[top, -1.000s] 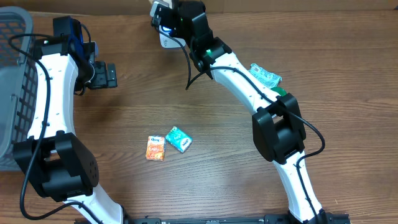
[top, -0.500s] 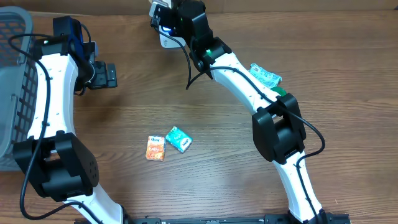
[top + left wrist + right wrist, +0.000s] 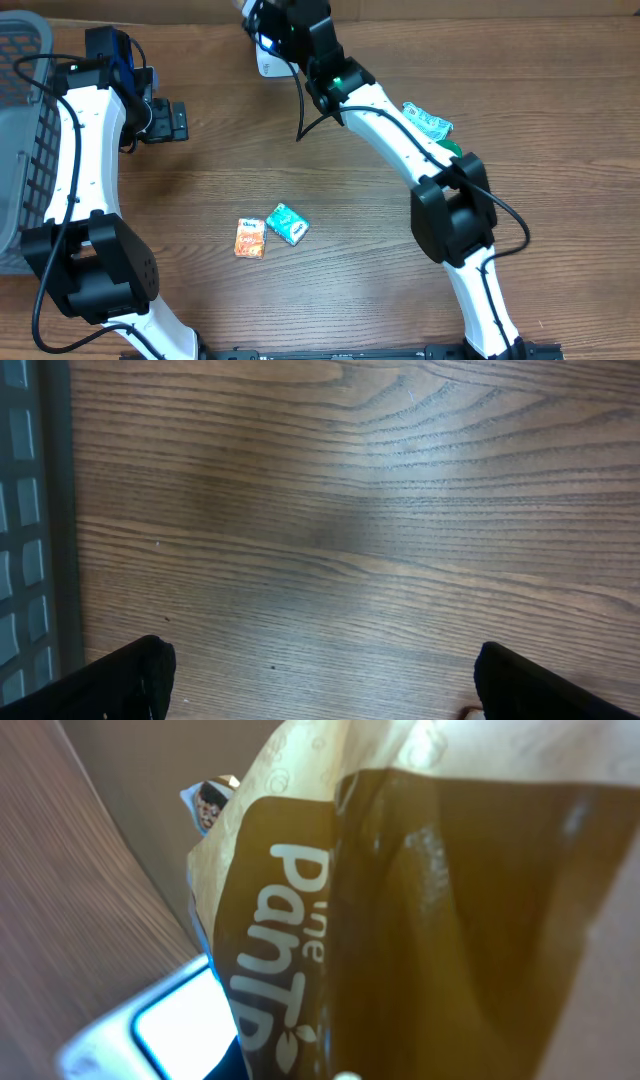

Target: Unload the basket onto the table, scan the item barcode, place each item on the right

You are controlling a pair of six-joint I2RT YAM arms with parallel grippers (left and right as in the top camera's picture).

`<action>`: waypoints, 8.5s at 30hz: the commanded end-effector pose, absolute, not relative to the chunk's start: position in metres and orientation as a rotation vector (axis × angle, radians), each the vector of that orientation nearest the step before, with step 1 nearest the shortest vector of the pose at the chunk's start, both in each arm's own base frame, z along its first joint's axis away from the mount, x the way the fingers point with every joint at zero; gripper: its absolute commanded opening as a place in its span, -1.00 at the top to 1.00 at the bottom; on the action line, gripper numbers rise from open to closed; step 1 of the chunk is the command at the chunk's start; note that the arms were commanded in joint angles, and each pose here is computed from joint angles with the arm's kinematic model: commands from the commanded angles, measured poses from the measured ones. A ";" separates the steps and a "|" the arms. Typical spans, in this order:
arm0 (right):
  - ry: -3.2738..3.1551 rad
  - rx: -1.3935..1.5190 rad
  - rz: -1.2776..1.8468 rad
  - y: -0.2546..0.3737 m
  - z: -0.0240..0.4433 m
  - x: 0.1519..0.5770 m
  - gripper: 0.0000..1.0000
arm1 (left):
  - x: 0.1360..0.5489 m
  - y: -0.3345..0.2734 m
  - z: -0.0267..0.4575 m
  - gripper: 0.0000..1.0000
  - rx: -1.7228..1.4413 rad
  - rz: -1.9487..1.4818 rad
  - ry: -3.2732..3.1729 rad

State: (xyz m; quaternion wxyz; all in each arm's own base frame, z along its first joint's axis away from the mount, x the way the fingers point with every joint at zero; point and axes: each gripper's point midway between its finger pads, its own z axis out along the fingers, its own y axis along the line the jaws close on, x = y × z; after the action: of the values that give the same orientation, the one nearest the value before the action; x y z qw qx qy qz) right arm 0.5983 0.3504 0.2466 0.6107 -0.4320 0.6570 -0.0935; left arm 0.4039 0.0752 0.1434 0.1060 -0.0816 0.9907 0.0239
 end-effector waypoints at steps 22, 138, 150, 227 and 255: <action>2.341 -0.136 0.792 0.111 0.266 0.520 0.67 | 0.407 0.078 0.153 -0.99 -0.228 0.083 2.893; 2.426 -0.799 0.761 0.170 0.255 0.428 -1.00 | 0.407 0.078 0.153 -0.99 -0.228 0.083 2.893; 2.561 0.200 -0.207 0.038 0.240 0.477 -1.00 | 0.407 0.078 0.153 -0.99 -0.228 0.083 2.893; 1.735 0.370 -1.281 0.028 0.410 0.469 -0.71 | 0.407 0.078 0.153 -0.99 -0.228 0.083 2.893; 1.952 0.078 -0.980 0.065 0.359 0.497 -1.00 | 0.407 0.078 0.153 -0.99 -0.228 0.083 2.893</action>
State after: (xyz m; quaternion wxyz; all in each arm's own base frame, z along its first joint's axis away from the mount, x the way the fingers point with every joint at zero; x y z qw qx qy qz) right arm 0.4993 0.0611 0.3490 0.4405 0.0228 0.7906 -0.4246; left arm 0.4038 0.0755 0.1434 0.1057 -0.0816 0.9907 0.0252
